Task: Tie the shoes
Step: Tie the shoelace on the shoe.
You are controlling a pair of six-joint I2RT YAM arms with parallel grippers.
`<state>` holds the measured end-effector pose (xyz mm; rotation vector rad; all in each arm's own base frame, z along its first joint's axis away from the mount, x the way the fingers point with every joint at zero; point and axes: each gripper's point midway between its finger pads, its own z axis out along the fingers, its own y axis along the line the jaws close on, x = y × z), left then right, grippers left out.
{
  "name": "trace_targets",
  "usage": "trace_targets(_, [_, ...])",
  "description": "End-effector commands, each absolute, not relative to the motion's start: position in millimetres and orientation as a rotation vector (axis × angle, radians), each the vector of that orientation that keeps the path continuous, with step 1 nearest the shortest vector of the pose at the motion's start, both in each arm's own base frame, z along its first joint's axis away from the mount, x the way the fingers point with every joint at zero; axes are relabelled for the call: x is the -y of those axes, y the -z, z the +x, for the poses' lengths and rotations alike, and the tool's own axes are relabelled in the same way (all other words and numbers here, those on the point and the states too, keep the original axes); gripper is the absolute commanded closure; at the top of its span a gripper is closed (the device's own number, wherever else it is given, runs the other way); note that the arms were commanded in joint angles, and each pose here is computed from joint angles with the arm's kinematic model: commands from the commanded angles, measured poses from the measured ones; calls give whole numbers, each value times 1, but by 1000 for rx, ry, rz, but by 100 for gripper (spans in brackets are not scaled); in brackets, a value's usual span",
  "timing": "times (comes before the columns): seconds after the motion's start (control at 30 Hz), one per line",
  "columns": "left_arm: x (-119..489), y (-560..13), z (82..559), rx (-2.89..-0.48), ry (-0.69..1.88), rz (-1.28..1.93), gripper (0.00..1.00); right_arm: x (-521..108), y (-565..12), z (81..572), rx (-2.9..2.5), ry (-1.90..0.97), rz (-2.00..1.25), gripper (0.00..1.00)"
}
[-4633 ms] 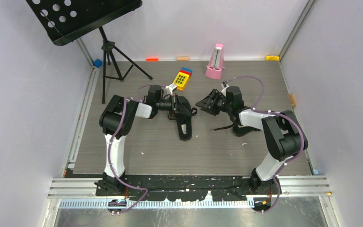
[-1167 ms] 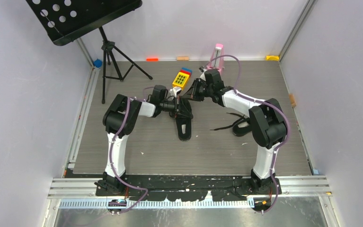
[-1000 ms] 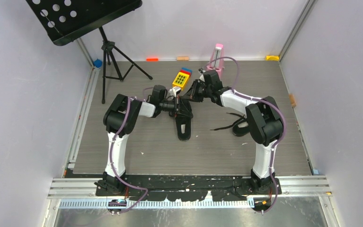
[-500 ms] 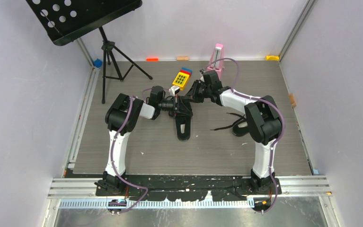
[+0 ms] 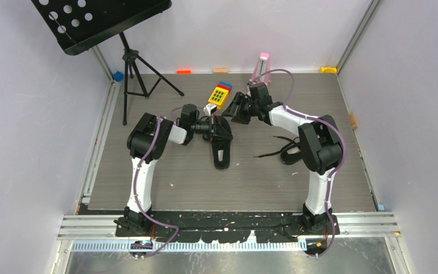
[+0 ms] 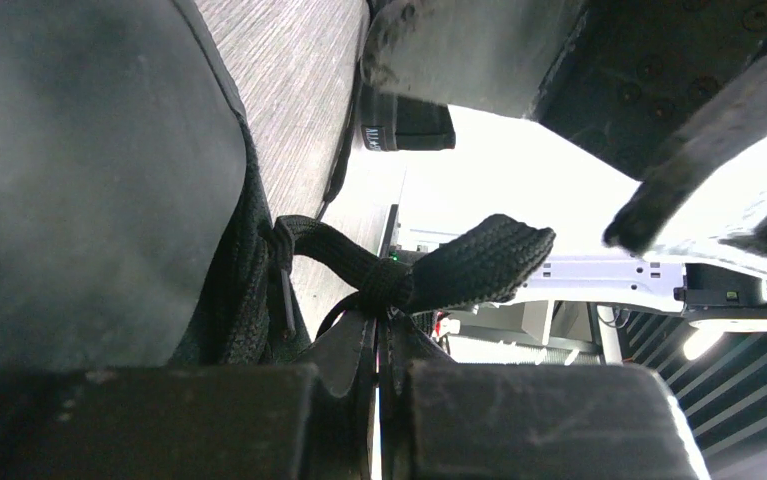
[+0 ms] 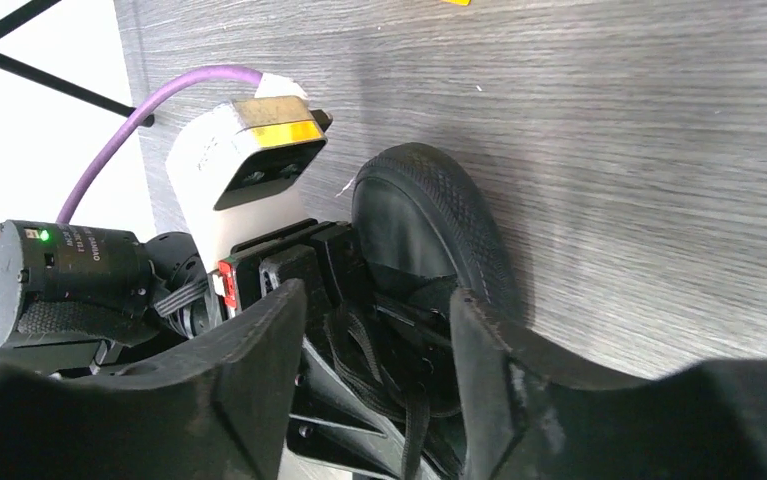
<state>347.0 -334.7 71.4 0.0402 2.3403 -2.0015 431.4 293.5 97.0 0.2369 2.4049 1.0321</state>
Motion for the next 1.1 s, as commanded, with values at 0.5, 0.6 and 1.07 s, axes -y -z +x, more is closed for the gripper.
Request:
trace_targets(0.5, [335, -63, 350, -2357, 1977, -30, 100, -255, -121, 365, -2220, -1152, 312, 49])
trace_targets(0.6, [335, -64, 351, -2357, 1976, -39, 100, -261, -119, 358, -2143, -1253, 292, 48])
trace_targets(1.07, [334, -64, 349, -2359, 1976, -55, 100, -284, -96, 349, -2075, -1345, 211, 57])
